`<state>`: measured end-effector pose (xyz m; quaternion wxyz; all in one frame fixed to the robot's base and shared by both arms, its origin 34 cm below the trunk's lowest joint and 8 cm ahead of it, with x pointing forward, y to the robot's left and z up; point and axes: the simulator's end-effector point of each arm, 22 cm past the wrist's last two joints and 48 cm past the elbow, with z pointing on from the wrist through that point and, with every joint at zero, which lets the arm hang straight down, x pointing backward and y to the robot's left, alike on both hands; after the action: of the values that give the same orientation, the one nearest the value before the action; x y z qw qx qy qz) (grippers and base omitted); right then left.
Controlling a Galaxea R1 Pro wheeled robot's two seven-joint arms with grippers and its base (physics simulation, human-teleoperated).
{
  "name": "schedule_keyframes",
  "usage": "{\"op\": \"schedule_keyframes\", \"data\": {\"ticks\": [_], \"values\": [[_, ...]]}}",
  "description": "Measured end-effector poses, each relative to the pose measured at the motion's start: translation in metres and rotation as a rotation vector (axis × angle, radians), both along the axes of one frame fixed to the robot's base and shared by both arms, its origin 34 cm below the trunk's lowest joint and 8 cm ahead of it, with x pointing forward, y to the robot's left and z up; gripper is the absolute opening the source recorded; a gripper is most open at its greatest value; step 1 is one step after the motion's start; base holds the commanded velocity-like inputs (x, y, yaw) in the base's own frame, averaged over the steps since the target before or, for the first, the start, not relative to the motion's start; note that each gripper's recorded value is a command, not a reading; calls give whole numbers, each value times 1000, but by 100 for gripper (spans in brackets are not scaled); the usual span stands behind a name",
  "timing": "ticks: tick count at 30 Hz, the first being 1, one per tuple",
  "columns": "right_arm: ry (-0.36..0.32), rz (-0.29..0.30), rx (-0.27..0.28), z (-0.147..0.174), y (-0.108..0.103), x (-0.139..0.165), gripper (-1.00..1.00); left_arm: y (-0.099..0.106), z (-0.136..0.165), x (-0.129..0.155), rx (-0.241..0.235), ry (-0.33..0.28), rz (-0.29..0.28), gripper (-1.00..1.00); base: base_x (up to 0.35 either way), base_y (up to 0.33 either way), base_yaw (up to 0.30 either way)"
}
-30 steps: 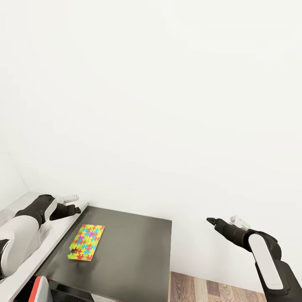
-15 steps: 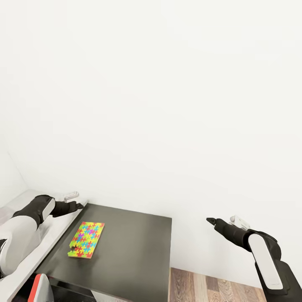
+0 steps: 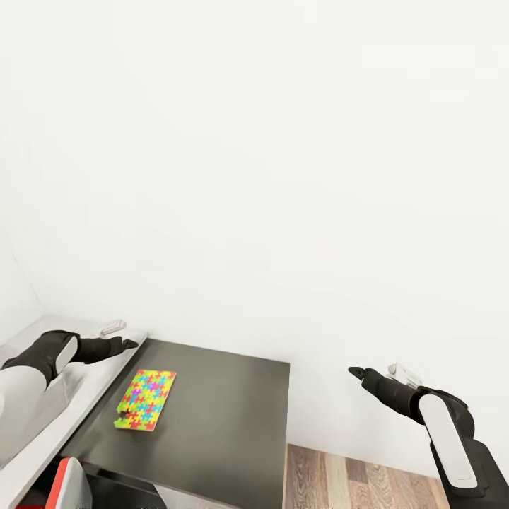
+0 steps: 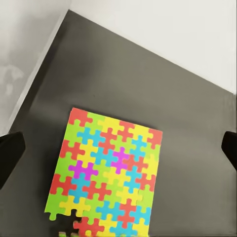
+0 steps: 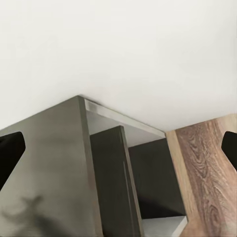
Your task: Put all the toys in the child's room - the three board games (two on the bed and one on the table), the two jigsaw puzzles on the table, and the tennis ball on the table - inside the toy box on the table in the child's room.
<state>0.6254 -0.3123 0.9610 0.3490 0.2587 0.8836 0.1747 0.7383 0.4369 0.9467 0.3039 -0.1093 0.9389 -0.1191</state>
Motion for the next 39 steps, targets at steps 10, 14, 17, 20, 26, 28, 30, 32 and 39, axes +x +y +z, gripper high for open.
{"op": "schedule_keyframes", "data": {"ticks": [10, 14, 17, 20, 26, 28, 30, 32, 39], "values": [[16, 2, 2, -8, 1, -1, 100, 5, -8, -3, -10, 10, -6, 100, 0, 0, 0], [22, 2, 2, -12, 1, -1, 100, 4, -12, -4, -12, 15, -7, 100, 0, 0, 0], [27, 2, 2, -14, 1, -1, 100, 5, -15, -4, -11, 20, -7, 100, 0, 0, 0], [31, 3, 1, -16, 1, -1, 100, 5, -18, -4, -11, 25, -7, 100, 0, 0, 0], [41, 2, 1, -21, 1, -2, 100, 5, -24, -5, -8, 35, -6, 100, 0, 0, 0], [44, 2, 1, -23, 1, -2, 100, 5, -27, -5, -8, 38, -6, 100, 0, 0, 0], [48, 3, 2, -25, 2, -3, 100, 5, -29, -5, -7, 42, -6, 100, 0, 0, 0], [51, 3, 2, -27, 2, -3, 100, 5, -31, -6, -6, 45, -6, 100, 0, 0, 0], [63, 3, 2, -32, 2, -4, 100, 3, -39, -6, -4, 57, -10, 100, 0, 0, 0]]}}
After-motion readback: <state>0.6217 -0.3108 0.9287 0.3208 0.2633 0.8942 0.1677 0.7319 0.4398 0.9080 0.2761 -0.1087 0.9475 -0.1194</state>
